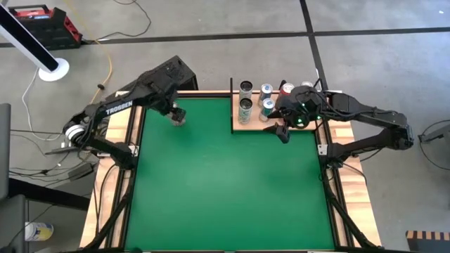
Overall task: Place canned beverage on shelf
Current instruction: Put the red soda can on the shelf aligned with the other soda can
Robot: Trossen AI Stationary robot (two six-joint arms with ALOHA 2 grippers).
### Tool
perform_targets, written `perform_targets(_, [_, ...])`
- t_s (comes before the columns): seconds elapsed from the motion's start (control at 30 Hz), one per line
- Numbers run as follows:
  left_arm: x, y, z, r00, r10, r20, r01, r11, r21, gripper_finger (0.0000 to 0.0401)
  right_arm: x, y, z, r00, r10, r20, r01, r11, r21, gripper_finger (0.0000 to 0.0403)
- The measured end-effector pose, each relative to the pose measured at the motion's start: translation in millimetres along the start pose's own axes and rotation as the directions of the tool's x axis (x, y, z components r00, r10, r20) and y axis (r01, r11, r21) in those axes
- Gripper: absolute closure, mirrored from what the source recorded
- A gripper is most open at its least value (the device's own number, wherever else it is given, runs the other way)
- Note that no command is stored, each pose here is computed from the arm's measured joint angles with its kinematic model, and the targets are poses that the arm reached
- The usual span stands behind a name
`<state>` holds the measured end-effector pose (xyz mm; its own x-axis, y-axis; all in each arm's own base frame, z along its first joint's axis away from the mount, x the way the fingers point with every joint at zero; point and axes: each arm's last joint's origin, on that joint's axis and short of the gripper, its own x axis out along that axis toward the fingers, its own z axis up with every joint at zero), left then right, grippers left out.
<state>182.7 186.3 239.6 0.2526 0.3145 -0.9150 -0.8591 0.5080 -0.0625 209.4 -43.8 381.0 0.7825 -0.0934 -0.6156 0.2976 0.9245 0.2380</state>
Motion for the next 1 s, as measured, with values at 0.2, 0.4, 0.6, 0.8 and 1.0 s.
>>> perform_targets(0.2, [-28,-56,-21,0.984,-0.165,0.073,0.154,0.979,0.136,0.0123,0,-3,2,1.0,-0.017,0.016,0.016,1.0,0.027,0.0071])
perform_targets(0.4, [-47,-109,-44,0.935,-0.343,0.088,0.316,0.921,0.228,0.0123,0,0,8,0.996,-0.014,0.087,0.012,0.999,0.03,0.0071])
perform_targets(0.6, [-63,-158,-50,0.895,-0.432,0.114,0.374,0.864,0.336,0.0123,0,9,5,0.997,0.019,0.069,-0.02,1.0,0.008,0.0071])
perform_targets(0.8, [-66,-207,-35,0.877,-0.474,0.081,0.395,0.807,0.439,0.0123,1,18,-5,0.999,0.039,-0.014,-0.04,0.999,-0.018,0.0071])
perform_targets(1.0, [-59,-264,-24,0.883,-0.469,0.019,0.365,0.712,0.599,0.0123,-1,24,-25,0.984,-0.047,-0.173,0.04,0.998,-0.041,0.0071])
